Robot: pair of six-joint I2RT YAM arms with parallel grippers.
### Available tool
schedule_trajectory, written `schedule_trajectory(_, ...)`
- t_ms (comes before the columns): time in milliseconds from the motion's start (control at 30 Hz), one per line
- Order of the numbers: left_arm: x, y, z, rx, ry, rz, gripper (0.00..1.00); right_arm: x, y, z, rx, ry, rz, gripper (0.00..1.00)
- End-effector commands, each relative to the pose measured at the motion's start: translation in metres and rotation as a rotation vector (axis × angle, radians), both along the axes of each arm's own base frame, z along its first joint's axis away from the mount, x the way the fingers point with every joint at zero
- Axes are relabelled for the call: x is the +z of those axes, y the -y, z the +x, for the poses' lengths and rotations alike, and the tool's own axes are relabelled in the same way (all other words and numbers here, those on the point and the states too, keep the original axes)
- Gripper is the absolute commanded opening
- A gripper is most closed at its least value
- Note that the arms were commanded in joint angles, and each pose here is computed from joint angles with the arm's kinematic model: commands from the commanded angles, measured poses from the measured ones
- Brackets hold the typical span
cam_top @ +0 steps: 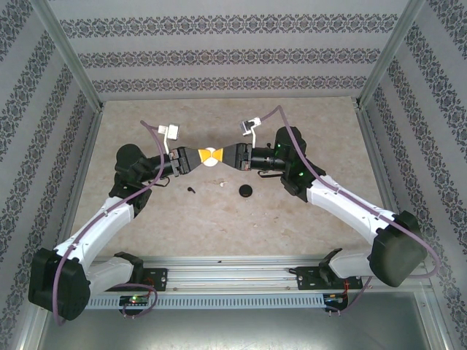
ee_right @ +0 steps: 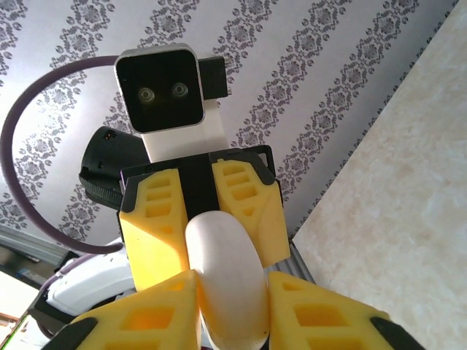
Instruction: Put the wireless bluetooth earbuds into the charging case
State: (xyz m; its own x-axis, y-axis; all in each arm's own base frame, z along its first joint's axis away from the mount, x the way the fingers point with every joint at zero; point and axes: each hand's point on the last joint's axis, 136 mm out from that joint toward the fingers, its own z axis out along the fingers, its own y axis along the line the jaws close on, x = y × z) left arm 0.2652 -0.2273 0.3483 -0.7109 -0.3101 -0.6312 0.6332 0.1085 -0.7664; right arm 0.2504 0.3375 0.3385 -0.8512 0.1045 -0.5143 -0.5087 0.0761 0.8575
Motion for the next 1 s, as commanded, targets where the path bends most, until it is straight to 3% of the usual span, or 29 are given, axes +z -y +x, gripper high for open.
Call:
schedule_trajectory(0, 0.016, -0.001, -0.006, -0.027, 0.066, -0.028, 0.06, 0.011, -0.004, -0.007, 0.041, 0.041, 0.046, 0.17)
schedule_trajectory(167, 0.014, -0.002, -0.009, -0.022, 0.07, -0.011, 0.13, 0.014, -0.003, -0.007, 0.044, 0.058, 0.058, 0.08)
schedule_trajectory(233, 0.013, -0.002, -0.009, -0.015, 0.077, 0.006, 0.23, 0.014, -0.001, -0.006, 0.035, 0.068, 0.057, 0.07)
schedule_trajectory(300, 0.01, -0.004, -0.01, 0.001, 0.082, 0.038, 0.41, 0.012, 0.003, -0.004, 0.015, 0.079, 0.045, 0.07)
schedule_trajectory(367, -0.001, -0.009, -0.006, 0.059, 0.065, 0.111, 0.51, 0.008, 0.007, -0.003, -0.005, 0.098, 0.018, 0.07)
schedule_trajectory(500, -0.013, -0.022, -0.011, 0.139, 0.095, 0.208, 0.64, 0.0, 0.015, -0.004, -0.036, 0.151, -0.069, 0.07)
schedule_trajectory(700, -0.011, -0.021, -0.035, 0.08, 0.201, 0.189, 0.65, -0.002, 0.02, -0.01, -0.039, 0.254, -0.151, 0.07)
schedule_trajectory(967, -0.019, -0.021, -0.042, 0.07, 0.218, 0.142, 0.61, 0.008, 0.013, -0.017, -0.011, 0.328, -0.141, 0.07)
